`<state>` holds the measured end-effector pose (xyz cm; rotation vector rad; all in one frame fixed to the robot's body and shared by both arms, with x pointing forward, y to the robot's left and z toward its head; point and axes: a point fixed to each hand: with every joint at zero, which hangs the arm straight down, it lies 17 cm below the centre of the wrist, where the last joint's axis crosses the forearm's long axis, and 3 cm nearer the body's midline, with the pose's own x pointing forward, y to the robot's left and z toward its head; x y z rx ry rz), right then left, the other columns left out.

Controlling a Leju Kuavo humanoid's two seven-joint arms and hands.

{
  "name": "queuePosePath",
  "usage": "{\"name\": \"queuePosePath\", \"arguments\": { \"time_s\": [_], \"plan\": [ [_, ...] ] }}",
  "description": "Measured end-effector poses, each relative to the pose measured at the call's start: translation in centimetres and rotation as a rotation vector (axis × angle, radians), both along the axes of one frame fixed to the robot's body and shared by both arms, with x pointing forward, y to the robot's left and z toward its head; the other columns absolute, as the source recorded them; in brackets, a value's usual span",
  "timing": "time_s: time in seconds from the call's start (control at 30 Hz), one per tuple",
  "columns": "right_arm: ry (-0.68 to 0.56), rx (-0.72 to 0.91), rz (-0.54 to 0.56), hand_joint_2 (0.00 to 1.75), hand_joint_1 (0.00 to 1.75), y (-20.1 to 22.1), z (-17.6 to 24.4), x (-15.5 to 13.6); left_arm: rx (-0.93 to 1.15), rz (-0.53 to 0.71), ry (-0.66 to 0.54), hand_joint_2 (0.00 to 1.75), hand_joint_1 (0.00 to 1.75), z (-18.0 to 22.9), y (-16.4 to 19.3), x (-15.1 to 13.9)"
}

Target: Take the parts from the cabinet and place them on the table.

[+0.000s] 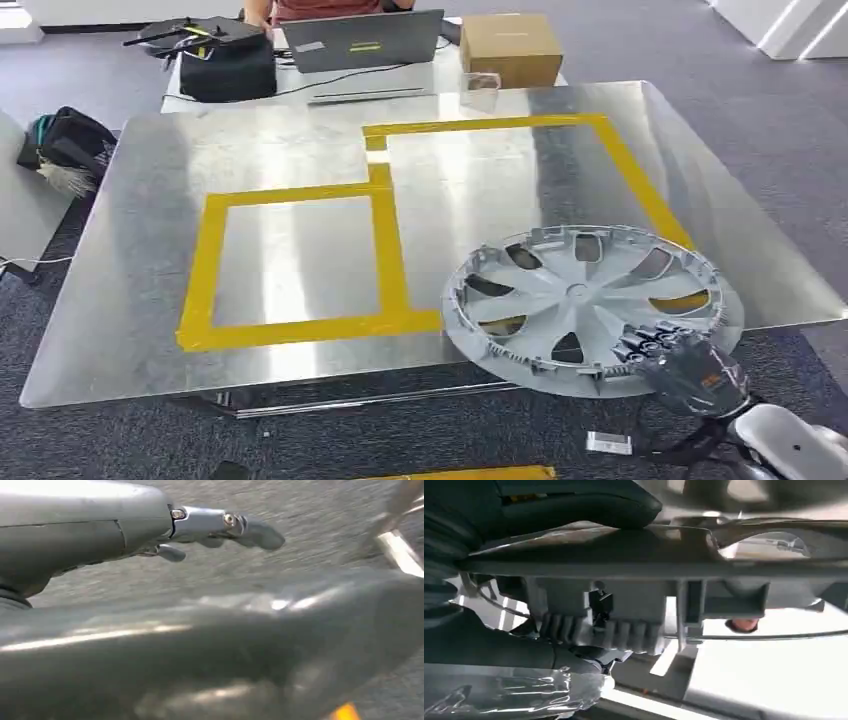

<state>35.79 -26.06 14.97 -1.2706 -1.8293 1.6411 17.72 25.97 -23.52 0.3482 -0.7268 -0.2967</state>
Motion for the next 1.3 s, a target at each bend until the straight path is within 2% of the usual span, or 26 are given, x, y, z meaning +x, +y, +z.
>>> {"name": "queuePosePath", "arguments": {
  "time_s": [0.03, 0.1, 0.43, 0.83, 1.3],
  "plan": [
    [-0.022, 0.001, -0.002, 1.75, 1.75, -0.1, 0.8, 0.5, -0.002, 0.004, -0.026, 0.00, 0.00, 0.5, 0.0, 1.4],
    [-0.038, 0.000, -0.002, 1.75, 1.75, -0.1, 1.4, 0.9, -0.003, 0.019, -0.044, 0.00, 0.00, 0.8, 0.2, 2.5],
    [-0.042, 0.002, 0.007, 1.75, 1.75, 0.4, 1.6, 1.1, -0.010, 0.036, -0.029, 0.00, 0.00, 0.5, 0.2, 1.6],
    [-0.049, -0.002, 0.020, 1.75, 1.75, 0.8, 2.0, 1.5, -0.002, -0.030, -0.045, 0.00, 0.00, 1.0, -0.6, 3.3],
    [-0.059, 0.000, 0.021, 1.75, 1.75, 0.9, 2.3, 1.7, -0.011, -0.056, -0.043, 0.00, 0.00, 1.0, -0.7, 3.5]
  ]
}}
